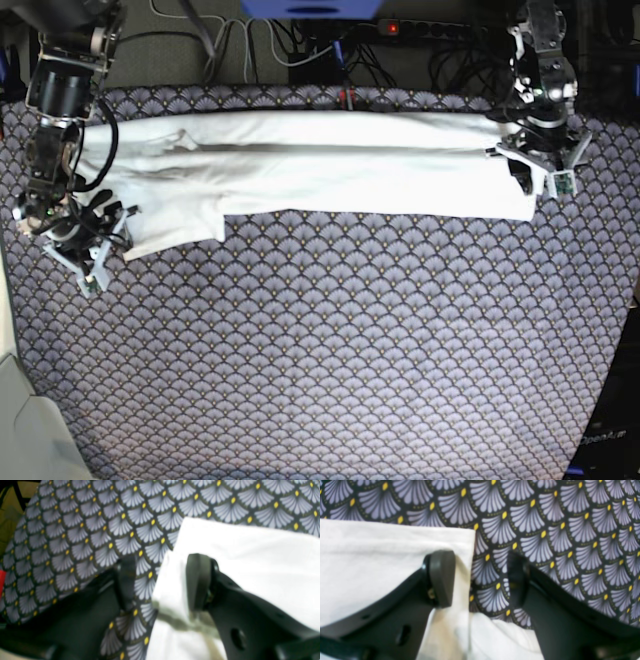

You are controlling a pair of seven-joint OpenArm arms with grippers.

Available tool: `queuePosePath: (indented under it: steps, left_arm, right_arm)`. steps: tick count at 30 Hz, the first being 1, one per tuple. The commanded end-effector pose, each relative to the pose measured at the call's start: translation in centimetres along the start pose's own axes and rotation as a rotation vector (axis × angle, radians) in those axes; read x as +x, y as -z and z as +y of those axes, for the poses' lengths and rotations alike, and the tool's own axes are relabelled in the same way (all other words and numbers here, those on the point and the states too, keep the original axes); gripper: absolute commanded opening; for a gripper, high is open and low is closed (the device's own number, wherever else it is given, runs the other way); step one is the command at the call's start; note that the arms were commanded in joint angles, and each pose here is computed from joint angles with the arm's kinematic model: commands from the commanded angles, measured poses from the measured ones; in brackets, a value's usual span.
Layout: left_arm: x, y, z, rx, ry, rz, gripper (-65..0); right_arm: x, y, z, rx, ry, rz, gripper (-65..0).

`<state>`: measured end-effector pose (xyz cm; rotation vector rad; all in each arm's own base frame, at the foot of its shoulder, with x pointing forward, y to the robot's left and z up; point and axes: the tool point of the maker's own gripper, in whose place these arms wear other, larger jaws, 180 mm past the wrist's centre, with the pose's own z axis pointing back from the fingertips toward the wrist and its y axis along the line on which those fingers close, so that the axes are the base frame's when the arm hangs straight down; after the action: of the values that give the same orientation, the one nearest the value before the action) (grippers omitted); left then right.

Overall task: Fold the T-shirt properly
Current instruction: 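Release with the right gripper and regrasp the strip's end nearby, then pull the strip end with the right gripper to straighten the fold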

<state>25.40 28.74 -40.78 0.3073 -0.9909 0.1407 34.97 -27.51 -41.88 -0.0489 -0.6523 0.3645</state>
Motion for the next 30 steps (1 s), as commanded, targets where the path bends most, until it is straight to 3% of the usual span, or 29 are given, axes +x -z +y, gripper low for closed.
queuePosePath:
  steps: [1, 15, 18, 23, 30]
  left_arm:
    - [1.6, 0.1, 0.6, 0.014, 0.009, -0.051, -32.6]
    - [1.7, 0.1, 0.4, 0.008, 0.007, -0.052, -32.6]
    - [1.7, 0.1, 0.4, 0.008, 0.007, -0.052, -32.6]
    - [1.7, 0.1, 0.5, 0.013, 0.005, -0.052, -32.7]
    - [1.6, 0.1, 0.5, 0.011, 0.006, -0.051, -32.7]
  right_arm:
    - [1.5, -0.6, -1.3, -0.028, -0.008, -0.038, -31.0]
    - [1.1, -0.2, -0.3, -0.011, 0.0, -0.031, -32.3]
    - [0.9, -0.2, -0.3, -0.009, 0.001, -0.025, -40.3]
    - [0.8, -0.1, -0.2, -0.009, -0.001, -0.019, -64.0]
    - [0.1, -0.3, -0.2, -0.012, -0.007, -0.007, -65.0]
